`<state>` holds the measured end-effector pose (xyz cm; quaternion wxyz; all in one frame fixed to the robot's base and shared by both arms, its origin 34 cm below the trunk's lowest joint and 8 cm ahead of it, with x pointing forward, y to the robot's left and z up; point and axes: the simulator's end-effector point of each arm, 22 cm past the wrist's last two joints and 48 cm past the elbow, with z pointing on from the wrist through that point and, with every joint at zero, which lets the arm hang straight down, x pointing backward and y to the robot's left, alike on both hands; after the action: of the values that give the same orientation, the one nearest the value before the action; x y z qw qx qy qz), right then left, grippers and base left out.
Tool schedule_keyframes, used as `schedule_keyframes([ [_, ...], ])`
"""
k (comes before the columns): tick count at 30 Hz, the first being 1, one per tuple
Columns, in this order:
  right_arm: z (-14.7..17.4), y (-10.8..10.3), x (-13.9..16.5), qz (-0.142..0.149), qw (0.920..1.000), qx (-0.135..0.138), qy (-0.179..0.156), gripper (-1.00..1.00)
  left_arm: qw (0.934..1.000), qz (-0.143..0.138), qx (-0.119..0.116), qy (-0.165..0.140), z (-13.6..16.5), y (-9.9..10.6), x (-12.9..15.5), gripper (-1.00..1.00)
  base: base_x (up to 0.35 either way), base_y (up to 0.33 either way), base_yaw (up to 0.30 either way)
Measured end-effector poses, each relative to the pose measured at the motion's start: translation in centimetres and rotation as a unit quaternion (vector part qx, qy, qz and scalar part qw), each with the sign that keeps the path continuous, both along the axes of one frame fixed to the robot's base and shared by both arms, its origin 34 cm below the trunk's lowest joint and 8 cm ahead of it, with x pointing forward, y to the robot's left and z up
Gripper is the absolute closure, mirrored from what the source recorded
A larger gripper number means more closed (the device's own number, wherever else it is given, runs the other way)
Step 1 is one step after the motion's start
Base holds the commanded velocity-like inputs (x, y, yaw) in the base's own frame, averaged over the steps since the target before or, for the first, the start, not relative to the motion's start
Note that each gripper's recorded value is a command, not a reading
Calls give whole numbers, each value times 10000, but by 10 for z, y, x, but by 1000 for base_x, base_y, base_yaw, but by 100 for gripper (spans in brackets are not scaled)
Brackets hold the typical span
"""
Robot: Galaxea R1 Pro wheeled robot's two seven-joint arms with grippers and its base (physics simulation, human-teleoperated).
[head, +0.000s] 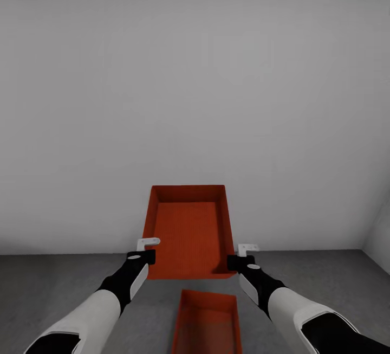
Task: Move the two storage containers from the living room to the garage. In the garage, place one container on the floor and stack the other container on top of it (either order is fine).
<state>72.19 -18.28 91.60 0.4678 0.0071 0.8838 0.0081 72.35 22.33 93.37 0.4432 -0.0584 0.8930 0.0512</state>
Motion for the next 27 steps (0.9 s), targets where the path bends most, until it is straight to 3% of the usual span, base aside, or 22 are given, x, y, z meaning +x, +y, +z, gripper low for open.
schedule_keyframes([
  [21, 0, 0, 0, 1, 10000, -3, 6, 100, 10000, 1, -3, 7, -1, 0, 0, 100, 0, 0, 0],
  [27, -1, 0, 0, 6, 10000, -11, 20, 100, 10000, 8, -11, 19, -2, 0, -1, 100, 0, 0, -156],
])
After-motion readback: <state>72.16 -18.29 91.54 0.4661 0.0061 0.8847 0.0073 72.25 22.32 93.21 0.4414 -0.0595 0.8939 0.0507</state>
